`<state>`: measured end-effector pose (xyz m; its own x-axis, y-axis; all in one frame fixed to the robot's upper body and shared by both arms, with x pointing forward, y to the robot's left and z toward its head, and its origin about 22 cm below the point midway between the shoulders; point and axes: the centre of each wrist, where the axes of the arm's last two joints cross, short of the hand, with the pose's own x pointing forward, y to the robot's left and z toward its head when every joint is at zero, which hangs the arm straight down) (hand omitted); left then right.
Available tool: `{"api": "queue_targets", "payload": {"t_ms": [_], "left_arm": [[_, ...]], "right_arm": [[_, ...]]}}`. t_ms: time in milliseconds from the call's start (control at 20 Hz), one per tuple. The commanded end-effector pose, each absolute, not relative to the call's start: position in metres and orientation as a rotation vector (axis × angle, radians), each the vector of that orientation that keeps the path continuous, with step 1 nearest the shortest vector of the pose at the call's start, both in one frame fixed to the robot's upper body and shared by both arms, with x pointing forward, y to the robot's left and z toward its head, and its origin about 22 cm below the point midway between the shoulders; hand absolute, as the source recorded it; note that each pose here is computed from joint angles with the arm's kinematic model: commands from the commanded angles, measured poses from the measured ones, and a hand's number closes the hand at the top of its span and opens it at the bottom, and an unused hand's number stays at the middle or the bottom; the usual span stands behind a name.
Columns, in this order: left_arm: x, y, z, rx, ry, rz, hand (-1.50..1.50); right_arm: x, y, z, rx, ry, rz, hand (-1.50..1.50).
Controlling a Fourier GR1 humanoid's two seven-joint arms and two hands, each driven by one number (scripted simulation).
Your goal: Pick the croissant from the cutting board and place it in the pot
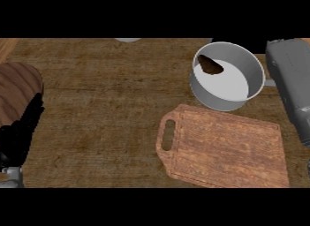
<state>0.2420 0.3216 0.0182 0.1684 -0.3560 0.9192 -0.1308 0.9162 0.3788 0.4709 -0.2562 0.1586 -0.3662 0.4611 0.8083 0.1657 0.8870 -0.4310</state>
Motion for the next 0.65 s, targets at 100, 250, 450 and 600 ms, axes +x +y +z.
{"api": "queue_targets", "payload": {"t_ms": [100, 250, 450, 600], "left_arm": [[0.227, 0.321, 0.028, 0.423, -1.407, -0.148, 0.00], [0.235, 0.322, 0.024, 0.454, -1.389, -0.154, 0.00], [0.236, 0.333, 0.021, 0.440, -1.386, -0.149, 0.00], [0.228, 0.325, 0.018, 0.435, -1.364, -0.133, 0.00]], "right_arm": [[0.466, -0.298, 0.170, -0.312, -1.919, 0.257, -1.50], [0.455, -0.328, 0.159, -0.237, -1.900, 0.249, -1.50], [0.438, -0.368, 0.149, -0.209, -1.917, 0.213, -1.50], [0.421, -0.387, 0.129, -0.214, -1.912, 0.187, -1.50]]}}
